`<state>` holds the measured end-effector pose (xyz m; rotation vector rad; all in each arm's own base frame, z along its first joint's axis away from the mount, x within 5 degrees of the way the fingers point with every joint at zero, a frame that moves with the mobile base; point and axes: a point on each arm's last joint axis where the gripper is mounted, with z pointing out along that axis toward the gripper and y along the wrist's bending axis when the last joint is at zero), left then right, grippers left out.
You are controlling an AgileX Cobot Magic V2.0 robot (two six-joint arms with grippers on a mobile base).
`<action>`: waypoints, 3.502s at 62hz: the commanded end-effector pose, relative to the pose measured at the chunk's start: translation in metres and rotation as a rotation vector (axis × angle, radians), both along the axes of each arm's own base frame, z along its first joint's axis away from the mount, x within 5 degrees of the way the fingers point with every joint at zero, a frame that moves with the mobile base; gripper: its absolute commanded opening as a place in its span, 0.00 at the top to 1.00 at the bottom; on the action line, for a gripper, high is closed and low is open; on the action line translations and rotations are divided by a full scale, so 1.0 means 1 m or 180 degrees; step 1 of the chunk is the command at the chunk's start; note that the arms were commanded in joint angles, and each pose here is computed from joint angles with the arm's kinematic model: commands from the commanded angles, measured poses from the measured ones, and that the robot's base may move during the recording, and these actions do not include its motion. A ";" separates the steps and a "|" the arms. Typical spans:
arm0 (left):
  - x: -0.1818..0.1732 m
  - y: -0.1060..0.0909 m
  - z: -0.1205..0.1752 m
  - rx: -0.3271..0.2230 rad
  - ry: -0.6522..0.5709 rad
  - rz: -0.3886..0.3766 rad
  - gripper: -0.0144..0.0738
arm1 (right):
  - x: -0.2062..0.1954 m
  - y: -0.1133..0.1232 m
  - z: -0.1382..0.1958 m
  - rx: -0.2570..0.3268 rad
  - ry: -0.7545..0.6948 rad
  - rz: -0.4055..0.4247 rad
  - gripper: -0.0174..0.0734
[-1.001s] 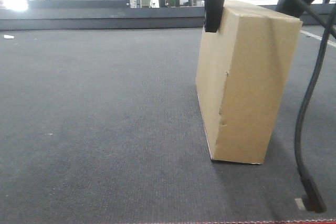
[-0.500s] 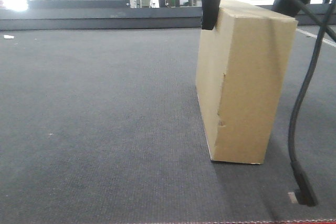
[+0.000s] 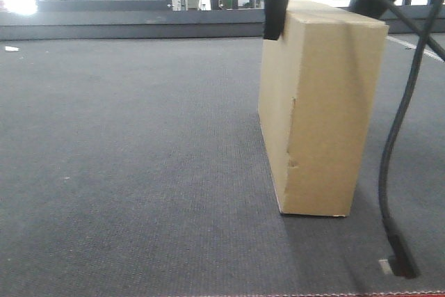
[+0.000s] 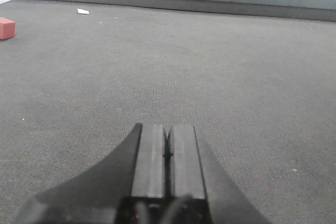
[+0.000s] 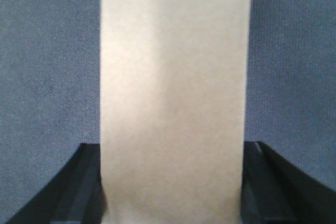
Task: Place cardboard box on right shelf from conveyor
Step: 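Close the right gripper on the top edge of the cardboard box, then lift the cardboard box off the conveyor with the right gripper, then drive to the steel shelf holding the box in the right gripper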
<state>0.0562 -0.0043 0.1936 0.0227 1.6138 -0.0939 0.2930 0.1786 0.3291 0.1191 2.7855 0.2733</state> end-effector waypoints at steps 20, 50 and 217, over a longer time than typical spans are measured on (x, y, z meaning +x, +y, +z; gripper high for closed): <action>0.000 0.000 0.005 -0.0031 -0.0265 0.0001 0.97 | -0.007 -0.006 0.034 0.0161 -0.0406 0.0060 0.75; 0.000 0.000 0.005 -0.0031 -0.0265 0.0001 0.97 | -0.020 -0.059 0.077 -0.0016 -0.1794 0.0763 0.75; 0.000 0.000 0.005 -0.0031 -0.0265 0.0001 0.97 | -0.221 -0.173 0.015 -0.0579 -0.4666 -0.0109 0.75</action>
